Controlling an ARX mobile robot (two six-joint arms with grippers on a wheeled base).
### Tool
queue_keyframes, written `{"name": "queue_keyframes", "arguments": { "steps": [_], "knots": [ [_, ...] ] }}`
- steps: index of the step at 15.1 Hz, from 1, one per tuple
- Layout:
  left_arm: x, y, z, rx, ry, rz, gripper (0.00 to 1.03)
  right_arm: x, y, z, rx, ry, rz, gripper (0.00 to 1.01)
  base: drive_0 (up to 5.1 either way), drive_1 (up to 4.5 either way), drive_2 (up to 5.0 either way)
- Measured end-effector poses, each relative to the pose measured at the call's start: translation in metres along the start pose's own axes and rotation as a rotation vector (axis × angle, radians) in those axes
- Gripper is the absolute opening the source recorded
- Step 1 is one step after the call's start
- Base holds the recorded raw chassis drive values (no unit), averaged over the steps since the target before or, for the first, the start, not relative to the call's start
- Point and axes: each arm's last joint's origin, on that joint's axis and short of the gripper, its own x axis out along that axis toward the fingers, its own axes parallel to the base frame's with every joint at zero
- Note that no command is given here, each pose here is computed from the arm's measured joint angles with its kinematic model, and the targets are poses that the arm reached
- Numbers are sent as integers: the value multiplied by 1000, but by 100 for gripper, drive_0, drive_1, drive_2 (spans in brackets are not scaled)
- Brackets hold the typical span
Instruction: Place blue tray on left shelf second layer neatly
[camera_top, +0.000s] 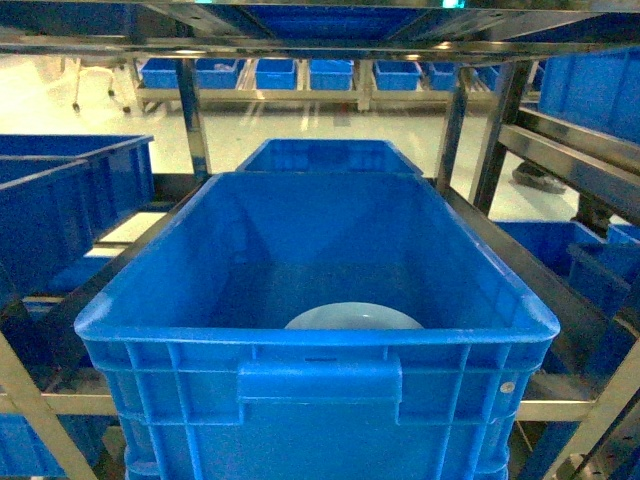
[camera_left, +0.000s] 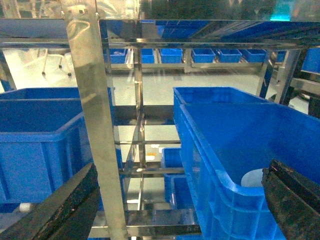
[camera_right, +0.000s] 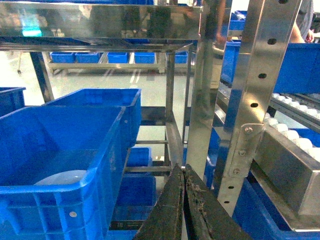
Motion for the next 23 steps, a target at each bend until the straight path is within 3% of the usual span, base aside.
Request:
{"name": "queue_keyframes", "arguments": {
  "steps": [4, 17, 23],
  "knots": [
    [0, 0, 0, 0, 0, 0, 98, 0, 0, -11, 0, 6, 0, 2, 0, 0, 0],
    [0, 0, 0, 0, -1, 1, 98, 0, 0, -20, 0, -1, 0, 2, 0, 0, 0],
    [0, 0, 0, 0, 0, 0, 98, 0, 0, -20, 0, -1, 0, 67, 0, 0, 0]
  ]
}}
